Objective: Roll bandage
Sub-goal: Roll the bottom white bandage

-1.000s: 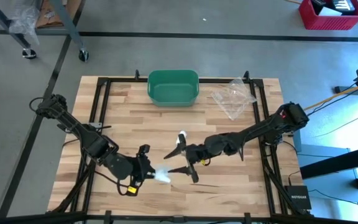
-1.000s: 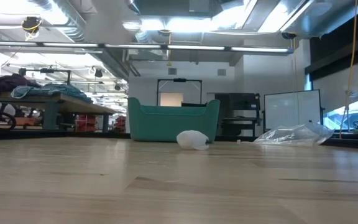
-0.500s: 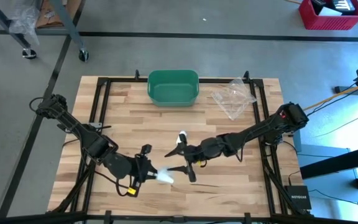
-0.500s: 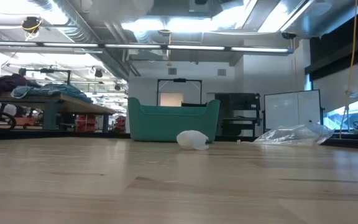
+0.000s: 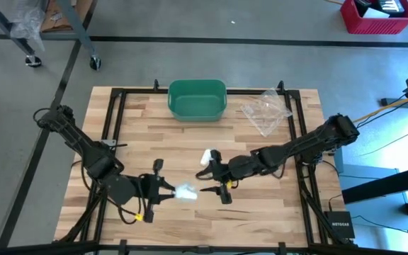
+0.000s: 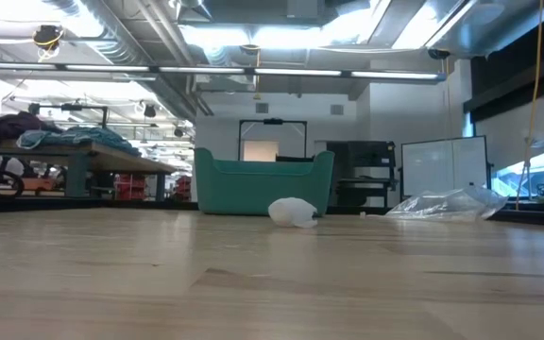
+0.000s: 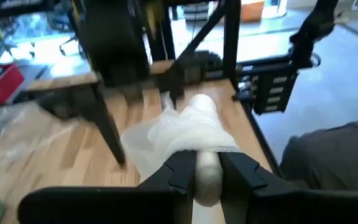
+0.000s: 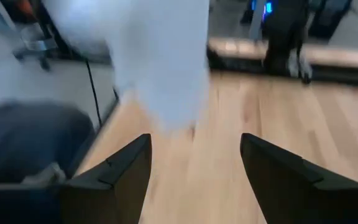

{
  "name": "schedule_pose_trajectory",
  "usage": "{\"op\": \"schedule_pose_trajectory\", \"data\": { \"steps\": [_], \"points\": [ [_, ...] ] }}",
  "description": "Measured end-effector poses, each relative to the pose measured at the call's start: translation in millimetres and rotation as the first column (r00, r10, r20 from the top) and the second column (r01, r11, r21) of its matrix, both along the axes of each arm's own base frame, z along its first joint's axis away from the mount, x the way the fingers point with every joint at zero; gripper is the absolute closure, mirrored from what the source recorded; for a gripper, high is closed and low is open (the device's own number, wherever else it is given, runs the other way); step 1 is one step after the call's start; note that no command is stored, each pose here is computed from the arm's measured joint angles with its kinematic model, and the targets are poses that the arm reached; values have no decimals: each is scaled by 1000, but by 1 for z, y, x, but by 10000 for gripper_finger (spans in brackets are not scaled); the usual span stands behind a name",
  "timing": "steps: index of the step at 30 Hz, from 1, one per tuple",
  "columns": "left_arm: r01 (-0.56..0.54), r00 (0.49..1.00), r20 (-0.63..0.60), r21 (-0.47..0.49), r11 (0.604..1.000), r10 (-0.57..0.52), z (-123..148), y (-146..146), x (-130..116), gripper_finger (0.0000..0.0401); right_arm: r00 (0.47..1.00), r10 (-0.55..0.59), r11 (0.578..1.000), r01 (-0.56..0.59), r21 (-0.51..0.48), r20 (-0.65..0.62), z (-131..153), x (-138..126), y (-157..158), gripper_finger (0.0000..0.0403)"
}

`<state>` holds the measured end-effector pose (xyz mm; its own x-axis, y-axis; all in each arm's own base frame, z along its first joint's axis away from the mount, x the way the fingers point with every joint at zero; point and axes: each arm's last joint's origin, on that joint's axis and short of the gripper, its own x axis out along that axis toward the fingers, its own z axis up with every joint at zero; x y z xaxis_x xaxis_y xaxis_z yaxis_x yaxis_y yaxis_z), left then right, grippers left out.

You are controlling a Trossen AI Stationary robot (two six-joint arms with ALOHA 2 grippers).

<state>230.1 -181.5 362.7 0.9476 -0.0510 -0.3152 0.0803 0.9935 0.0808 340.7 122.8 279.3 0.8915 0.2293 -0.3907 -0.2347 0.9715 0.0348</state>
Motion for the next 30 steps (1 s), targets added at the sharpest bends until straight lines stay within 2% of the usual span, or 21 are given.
{"op": "schedule_pose_trajectory", "data": {
  "steps": [3, 7, 15, 18, 21, 26, 28, 30],
  "points": [
    [-11, 1000, -17, -1, 1000, 11, -2, 1, -1, 361, 996, 34, 997, -40, 63, 86, 20, -3, 5, 155],
    [-38, 999, -13, -3, 999, 38, -2, 6, 4, 361, 981, 63, 994, -79, 80, 186, 26, -1, 15, 155],
    [-63, 998, -9, -22, 998, 63, -5, 7, 12, 361, 974, -86, 996, 77, 50, 208, 3, 17, 20, 155],
    [-60, 998, -5, -9, 998, 60, -5, 7, 13, 361, 971, -93, 996, 92, 16, 221, -3, 20, 22, 166],
    [-55, 998, -3, -7, 998, 55, -5, 6, 13, 361, 970, -84, 996, 90, -18, 229, -2, 20, 21, 217],
    [-16, 1000, 1, -19, 1000, 16, -4, 0, 8, 361, 976, -62, 994, 79, -77, 210, -4, 19, 21, 366],
    [41, 999, 10, -37, 998, -40, -2, -5, 5, 361, 981, -55, 992, 75, -103, 186, -4, 16, 20, 389],
    [137, 990, 26, -59, 989, -135, 3, -11, 0, 361, 982, -74, 988, 95, -118, 171, -1, 13, 18, 380]
  ]
}}
